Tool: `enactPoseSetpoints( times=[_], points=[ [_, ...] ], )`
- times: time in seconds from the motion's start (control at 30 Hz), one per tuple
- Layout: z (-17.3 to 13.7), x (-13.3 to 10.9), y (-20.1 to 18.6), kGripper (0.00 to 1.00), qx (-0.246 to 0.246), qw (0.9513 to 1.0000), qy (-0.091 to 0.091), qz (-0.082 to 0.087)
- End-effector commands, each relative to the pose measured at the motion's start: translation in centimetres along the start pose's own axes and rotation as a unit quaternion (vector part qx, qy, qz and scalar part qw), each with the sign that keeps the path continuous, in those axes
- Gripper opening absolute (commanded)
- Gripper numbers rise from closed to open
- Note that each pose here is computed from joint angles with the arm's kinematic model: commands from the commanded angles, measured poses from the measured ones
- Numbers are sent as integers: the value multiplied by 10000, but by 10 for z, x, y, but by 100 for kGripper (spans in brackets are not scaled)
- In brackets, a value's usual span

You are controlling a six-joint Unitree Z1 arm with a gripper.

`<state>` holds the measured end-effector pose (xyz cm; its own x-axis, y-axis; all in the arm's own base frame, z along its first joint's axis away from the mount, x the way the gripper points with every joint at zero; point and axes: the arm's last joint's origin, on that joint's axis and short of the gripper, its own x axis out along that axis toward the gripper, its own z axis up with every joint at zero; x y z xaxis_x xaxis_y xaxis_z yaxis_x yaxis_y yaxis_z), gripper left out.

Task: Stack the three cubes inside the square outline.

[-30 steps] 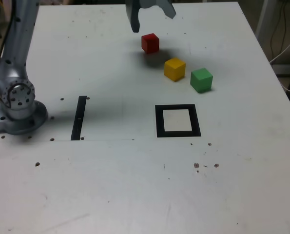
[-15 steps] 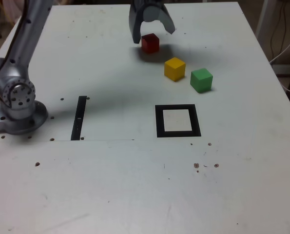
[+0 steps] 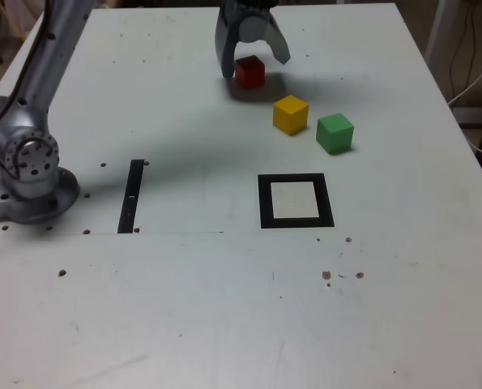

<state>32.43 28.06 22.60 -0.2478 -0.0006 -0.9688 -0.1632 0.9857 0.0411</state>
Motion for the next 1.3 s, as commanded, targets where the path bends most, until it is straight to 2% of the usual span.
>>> enactPoseSetpoints(
  times=[0.0,0.43,0.63,0.83,1.0,1.27],
  points=[
    [2,5,1,87,9,10000,17,-5],
    [1,7,5,64,-64,9999,-95,95],
    [0,5,5,60,-10,9998,-154,106],
    [0,3,4,60,72,9997,-215,86],
    [-1,4,3,60,103,9997,-221,-4],
    [0,11,0,46,139,9996,-249,-84]
  ],
)
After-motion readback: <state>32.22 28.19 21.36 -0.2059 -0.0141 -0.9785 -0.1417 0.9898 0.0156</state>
